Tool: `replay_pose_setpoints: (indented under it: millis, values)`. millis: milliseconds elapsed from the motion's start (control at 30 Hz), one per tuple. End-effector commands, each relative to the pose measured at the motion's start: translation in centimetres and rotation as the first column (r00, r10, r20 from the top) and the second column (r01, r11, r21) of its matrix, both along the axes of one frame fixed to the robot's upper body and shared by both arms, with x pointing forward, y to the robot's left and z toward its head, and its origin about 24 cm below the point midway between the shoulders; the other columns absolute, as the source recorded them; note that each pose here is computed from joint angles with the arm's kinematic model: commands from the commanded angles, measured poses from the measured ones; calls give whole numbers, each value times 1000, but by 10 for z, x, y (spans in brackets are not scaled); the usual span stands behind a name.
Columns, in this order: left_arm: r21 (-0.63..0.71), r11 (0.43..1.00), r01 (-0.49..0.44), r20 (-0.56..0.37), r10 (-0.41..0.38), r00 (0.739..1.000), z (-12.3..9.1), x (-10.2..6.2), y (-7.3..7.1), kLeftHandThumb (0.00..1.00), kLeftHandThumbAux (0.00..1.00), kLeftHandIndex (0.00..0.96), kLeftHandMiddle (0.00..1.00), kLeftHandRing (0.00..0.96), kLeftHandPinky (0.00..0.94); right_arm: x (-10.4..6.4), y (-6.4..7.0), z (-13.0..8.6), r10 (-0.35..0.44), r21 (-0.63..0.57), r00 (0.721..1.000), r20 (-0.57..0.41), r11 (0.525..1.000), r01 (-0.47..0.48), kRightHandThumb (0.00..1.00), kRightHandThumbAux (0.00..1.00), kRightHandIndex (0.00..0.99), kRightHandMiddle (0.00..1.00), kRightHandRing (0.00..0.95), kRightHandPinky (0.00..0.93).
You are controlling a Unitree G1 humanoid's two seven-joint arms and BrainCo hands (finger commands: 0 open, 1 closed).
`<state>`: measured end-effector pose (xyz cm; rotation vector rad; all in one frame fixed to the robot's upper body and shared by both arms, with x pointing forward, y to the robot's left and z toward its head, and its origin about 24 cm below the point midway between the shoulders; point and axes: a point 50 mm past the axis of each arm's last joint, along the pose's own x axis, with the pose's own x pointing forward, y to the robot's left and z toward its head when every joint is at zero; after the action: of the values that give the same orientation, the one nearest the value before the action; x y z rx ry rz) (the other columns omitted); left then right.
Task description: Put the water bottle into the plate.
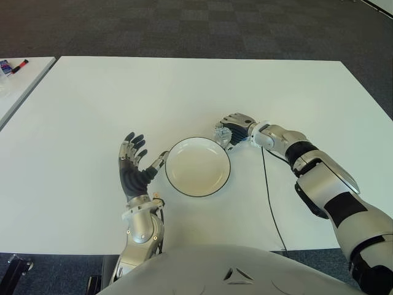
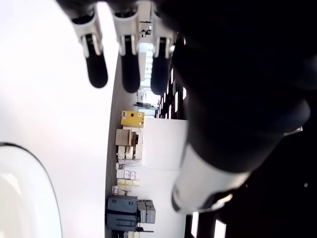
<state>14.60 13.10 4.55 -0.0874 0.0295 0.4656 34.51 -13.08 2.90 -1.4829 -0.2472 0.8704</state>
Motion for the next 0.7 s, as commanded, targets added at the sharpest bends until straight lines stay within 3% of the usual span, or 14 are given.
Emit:
replay_pose_setpoints:
  millis: [33, 367, 500, 700]
  values:
    - [-191, 982, -16, 25, 21, 999, 12, 3, -31, 11, 972, 166, 239, 231, 237, -5, 0, -6, 3, 8, 1000, -25, 1000, -3, 1000, 667, 394, 461, 535, 463]
    - [-186, 982, -16, 27, 21, 999, 11, 3, -31, 16, 971, 164, 239, 231, 237, -4, 0, -6, -4, 20, 999, -44, 1000, 5, 1000, 666, 443, 434, 516, 432]
    - [-187, 982, -21, 26, 26, 999, 11, 3, -31, 19, 963, 162, 240, 237, 248, -4, 0, -5, -5, 25, 999, -51, 1000, 6, 1000, 668, 369, 487, 540, 463]
    - [-194, 981, -28, 25, 34, 999, 10, 3, -30, 45, 946, 177, 257, 259, 274, -4, 0, -5, -8, 25, 999, -46, 1000, 9, 1000, 668, 354, 500, 542, 467]
